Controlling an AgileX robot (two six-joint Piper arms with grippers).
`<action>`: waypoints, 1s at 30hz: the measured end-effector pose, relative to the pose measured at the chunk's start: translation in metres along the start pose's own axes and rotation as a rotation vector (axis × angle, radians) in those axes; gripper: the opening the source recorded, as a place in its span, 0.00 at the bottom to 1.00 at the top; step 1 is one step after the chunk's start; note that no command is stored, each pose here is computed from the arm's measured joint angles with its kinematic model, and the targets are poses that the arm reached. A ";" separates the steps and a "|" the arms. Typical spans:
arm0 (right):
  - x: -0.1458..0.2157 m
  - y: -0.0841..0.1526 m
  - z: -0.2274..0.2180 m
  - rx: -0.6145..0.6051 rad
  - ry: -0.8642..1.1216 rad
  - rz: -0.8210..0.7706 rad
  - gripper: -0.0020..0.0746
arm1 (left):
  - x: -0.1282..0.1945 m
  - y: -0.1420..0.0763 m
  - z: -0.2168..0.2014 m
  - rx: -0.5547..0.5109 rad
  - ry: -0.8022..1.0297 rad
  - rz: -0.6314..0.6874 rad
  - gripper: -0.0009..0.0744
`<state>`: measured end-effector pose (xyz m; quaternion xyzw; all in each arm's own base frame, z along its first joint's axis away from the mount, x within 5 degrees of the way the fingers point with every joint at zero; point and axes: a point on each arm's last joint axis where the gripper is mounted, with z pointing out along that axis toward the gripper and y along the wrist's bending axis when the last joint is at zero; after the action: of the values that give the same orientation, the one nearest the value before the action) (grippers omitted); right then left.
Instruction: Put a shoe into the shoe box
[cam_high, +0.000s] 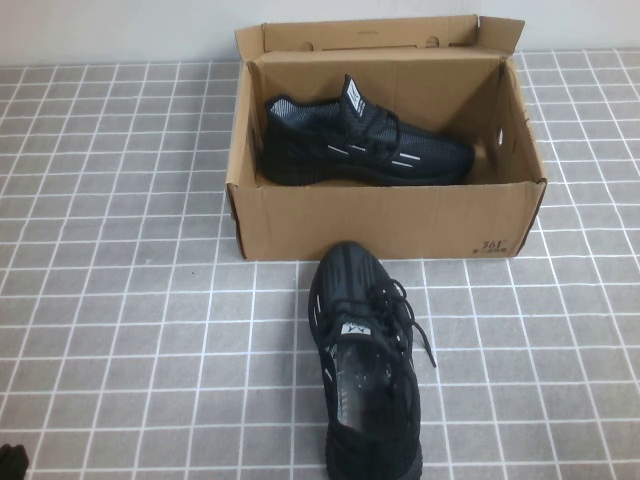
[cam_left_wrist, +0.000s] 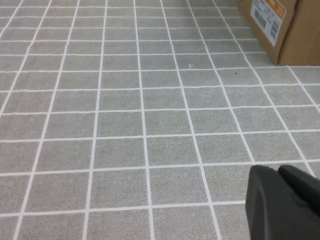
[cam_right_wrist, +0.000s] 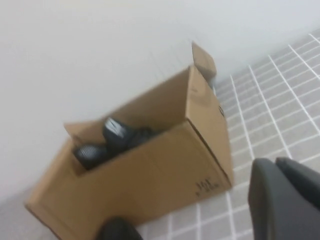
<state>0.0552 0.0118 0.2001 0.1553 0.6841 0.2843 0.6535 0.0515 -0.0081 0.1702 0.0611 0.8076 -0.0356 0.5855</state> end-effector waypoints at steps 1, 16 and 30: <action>-0.001 0.000 0.000 -0.004 -0.014 0.041 0.01 | 0.000 0.000 0.000 0.000 0.000 0.000 0.01; -0.029 0.055 0.004 -0.020 0.492 0.062 0.01 | 0.000 0.000 0.000 0.000 0.000 0.000 0.01; -0.076 0.095 0.115 0.057 1.131 -0.249 0.01 | 0.000 0.000 0.000 0.000 0.000 0.000 0.01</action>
<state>0.1603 0.0641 0.3193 -0.0850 0.9474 0.2257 0.2104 0.0515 -0.0081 0.1702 0.0611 0.8076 -0.0356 0.5855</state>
